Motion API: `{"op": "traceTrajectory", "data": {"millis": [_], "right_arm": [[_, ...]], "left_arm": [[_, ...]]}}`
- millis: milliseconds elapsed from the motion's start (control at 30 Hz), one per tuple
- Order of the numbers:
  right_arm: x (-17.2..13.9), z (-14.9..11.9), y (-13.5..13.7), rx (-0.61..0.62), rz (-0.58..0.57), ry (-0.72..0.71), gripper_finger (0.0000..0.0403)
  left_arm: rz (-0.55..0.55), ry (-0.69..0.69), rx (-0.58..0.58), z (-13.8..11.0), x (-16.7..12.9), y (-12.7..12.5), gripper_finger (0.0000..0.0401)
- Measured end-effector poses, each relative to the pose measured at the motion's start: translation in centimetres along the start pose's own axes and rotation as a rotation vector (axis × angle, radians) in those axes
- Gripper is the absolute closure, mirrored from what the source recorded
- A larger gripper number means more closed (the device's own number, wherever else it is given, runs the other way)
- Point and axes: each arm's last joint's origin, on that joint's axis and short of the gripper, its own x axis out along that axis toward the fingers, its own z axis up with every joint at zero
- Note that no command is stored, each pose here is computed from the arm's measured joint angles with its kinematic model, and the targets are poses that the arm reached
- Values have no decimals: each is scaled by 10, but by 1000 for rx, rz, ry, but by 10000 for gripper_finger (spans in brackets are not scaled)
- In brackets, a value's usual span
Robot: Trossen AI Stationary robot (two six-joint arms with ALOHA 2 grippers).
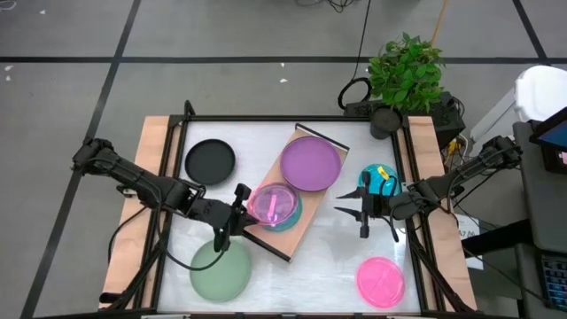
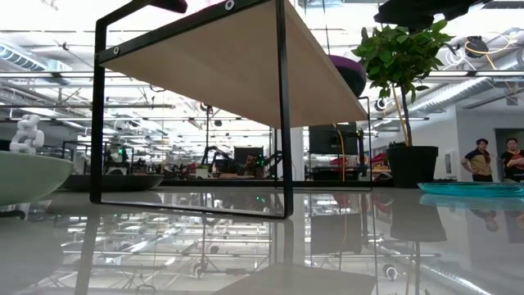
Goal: Place and stack plates onto a shelf
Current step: Stack the small transparent pink plate on top of the small transparent transparent blue plate, then stack the small transparent pink plate on top of the small transparent pink plate
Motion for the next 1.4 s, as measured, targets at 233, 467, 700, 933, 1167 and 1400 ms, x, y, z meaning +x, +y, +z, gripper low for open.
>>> {"op": "traceTrajectory", "data": {"millis": [233,467,700,933,1167,1400], "right_arm": [[0,0,0,0,0,0,287],[0,0,0,0,0,0,287],[-1,0,2,29,9,-2,287],[-8,6,12,36,71,-26,287],[-14,17,27,93,136,10,287],[-10,28,56,123,169,214,287]], "left_arm": [[11,-28,-18,3,0,1,327],[14,-37,-41,4,0,1,294],[28,-33,-80,4,0,2,293],[27,-29,-120,3,0,2,293],[23,-5,-68,1,0,1,293],[21,2,-66,0,0,1,293]]}}
